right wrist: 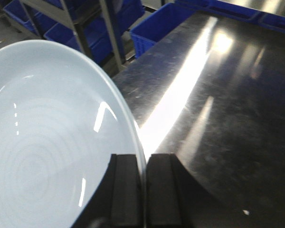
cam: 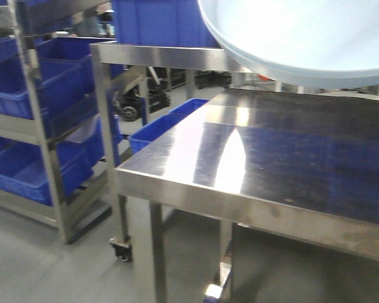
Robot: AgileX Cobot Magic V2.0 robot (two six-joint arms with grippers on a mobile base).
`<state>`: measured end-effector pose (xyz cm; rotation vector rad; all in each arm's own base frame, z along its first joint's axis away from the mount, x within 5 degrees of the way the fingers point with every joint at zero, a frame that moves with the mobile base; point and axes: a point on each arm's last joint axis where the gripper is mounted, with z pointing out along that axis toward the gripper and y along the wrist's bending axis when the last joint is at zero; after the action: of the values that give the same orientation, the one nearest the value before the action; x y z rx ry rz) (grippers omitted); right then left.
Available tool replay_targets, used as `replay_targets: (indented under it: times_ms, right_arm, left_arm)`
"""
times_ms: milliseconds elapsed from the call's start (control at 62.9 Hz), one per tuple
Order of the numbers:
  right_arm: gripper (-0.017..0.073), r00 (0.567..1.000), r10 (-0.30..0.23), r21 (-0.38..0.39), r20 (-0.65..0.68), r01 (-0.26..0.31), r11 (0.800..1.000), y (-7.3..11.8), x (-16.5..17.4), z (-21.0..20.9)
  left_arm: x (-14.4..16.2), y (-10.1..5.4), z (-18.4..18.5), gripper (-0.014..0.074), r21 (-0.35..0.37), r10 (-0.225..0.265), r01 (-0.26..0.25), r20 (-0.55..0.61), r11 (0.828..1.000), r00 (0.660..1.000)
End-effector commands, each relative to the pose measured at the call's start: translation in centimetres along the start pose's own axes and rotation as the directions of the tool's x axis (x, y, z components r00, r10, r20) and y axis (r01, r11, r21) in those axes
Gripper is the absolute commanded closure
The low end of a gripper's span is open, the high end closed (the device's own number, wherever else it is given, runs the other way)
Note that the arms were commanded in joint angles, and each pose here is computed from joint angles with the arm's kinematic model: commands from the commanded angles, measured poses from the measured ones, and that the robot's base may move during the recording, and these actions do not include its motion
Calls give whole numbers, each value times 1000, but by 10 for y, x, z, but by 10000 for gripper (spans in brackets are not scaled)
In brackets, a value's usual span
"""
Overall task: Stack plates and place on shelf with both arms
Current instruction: 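Drive the base away from the table holding the plates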
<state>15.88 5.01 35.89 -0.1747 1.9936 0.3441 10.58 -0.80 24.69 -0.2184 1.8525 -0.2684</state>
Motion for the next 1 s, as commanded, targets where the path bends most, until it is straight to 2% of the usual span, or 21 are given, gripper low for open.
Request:
replay_targets:
  times_ms: [0,986]
  right_arm:
    - [511,993,7,0,120,-7,1000,0,-16,-5]
    - [511,993,7,0,120,-7,1000,0,-16,-5]
  left_arm:
    - [-17,-5,-2,504,30,0,-3,109,1000,994]
    - [-17,-5,-2,504,30,0,-3,109,1000,994]
